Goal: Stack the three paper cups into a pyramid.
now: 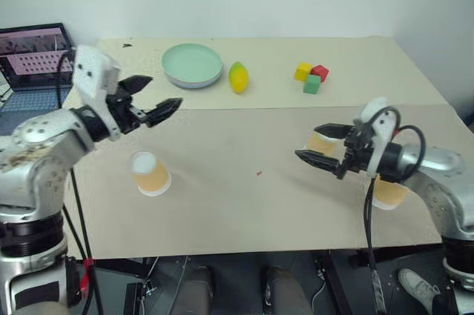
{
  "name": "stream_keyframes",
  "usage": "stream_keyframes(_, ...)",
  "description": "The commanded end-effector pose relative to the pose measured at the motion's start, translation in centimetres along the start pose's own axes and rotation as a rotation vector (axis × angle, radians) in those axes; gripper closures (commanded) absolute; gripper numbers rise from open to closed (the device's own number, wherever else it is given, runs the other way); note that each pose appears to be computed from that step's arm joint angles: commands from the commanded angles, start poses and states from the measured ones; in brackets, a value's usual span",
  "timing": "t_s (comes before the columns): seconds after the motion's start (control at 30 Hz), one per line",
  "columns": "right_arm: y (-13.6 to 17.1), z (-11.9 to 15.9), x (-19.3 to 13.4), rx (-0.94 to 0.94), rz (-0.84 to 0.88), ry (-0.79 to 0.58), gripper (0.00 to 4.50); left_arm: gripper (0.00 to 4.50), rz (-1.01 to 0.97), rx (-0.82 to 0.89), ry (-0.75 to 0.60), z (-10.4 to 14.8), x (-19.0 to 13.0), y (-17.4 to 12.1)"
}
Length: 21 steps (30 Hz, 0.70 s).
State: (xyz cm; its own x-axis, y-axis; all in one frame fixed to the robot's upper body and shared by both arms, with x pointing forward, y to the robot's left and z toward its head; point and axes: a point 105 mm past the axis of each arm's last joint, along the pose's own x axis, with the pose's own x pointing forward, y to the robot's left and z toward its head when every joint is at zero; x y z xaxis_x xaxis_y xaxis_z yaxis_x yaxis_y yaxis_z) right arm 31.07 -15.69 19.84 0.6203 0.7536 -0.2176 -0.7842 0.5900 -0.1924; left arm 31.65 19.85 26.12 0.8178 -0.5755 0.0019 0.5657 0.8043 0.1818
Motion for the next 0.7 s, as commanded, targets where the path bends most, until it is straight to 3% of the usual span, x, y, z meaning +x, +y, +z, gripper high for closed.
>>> stream_keyframes(0.03,-0.6,1.2,0.1,-0.064,0.004,-0.035,0.0,0.03,0.02,0.044,0.007,0.3,-1.7,-0.6)
stream_keyframes(0.2,-0.6,1.6,1.2,-0.074,0.056,-0.042,0.0,0.03,0.03,-0.006,0.019,-1.2,-3.1,-2.4)
stream_keyframes(0.7,-0.9,1.9,2.2,-0.102,0.106,-0.034,0.0,0.03,0.231,0.021,0.126,-5.9,-6.3,-0.4)
